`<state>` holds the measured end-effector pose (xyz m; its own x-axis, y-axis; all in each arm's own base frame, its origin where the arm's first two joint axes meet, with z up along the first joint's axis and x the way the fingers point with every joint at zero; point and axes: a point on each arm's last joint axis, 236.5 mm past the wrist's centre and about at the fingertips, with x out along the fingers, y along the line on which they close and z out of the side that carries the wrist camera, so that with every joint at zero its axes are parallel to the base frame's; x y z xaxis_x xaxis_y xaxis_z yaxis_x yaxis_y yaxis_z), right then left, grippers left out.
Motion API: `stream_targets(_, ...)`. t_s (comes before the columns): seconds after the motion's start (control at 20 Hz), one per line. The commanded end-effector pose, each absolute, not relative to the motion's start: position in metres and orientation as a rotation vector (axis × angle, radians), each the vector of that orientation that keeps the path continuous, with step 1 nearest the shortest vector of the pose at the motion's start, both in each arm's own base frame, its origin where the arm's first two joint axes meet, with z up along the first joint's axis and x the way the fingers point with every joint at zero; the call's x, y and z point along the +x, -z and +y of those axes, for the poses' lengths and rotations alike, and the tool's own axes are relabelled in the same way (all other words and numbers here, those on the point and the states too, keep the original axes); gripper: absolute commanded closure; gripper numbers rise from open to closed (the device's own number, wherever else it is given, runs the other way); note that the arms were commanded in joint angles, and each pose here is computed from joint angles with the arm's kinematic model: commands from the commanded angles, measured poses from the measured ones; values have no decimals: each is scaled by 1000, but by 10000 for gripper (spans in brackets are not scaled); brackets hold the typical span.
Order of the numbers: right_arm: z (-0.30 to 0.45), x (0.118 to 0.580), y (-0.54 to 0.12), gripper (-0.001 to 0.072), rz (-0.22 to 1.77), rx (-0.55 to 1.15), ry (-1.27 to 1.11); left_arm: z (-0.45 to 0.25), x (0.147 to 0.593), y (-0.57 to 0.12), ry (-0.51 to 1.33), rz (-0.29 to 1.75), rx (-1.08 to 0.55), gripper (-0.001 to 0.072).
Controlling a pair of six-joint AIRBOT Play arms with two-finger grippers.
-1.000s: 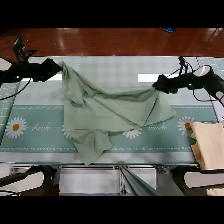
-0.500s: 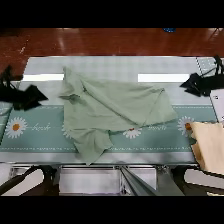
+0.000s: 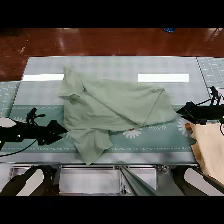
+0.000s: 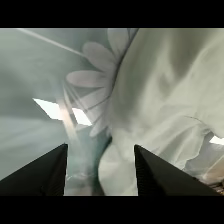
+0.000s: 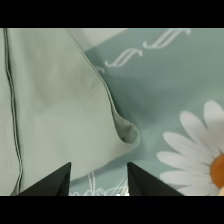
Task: Fold the shirts.
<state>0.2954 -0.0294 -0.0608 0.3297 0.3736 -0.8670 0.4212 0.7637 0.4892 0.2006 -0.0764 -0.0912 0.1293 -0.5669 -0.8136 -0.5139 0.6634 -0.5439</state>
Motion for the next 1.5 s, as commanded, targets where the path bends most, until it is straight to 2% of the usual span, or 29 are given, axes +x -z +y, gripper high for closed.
stream_targets(0.0,-25,292,63,309,1260,776,35,-97,217,96,76,1404,-1020,197)
stream_targets(0.15,-26,292,63,309,1259,773,38,-96,234,100,54,1329,-963,201)
stream_targets(0.2,-29,291,65,309,1263,766,52,-97,238,101,51,1314,-951,227)
stream_targets(0.25,-34,286,70,309,1281,752,86,-98,238,100,54,1312,-952,303)
stream_targets(0.3,-41,279,76,309,1303,747,137,-99,238,100,58,1314,-956,605)
stream_targets(0.35,-47,274,81,309,1315,761,183,-99,238,99,62,1314,-955,689)
stream_targets(0.65,-39,275,96,309,1340,842,161,-100,237,99,74,1314,-944,689)
stream_targets(0.85,-13,308,106,309,1273,1015,49,-101,236,99,77,1319,-945,689)
stream_targets(0.95,2,322,112,314,1271,1037,9,-101,236,99,76,1318,-945,689)
stream_targets(1.0,10,331,114,382,1274,1027,-14,-100,238,99,76,1314,-943,689)
stream_targets(1.1,29,353,105,688,1262,974,-97,-98,251,88,105,1274,-907,689)
stream_targets(1.25,51,393,40,686,1188,854,-288,-90,307,26,177,1116,-852,689)
stream_targets(1.45,53,439,-140,686,881,586,-422,-80,392,-160,331,716,-689,689)
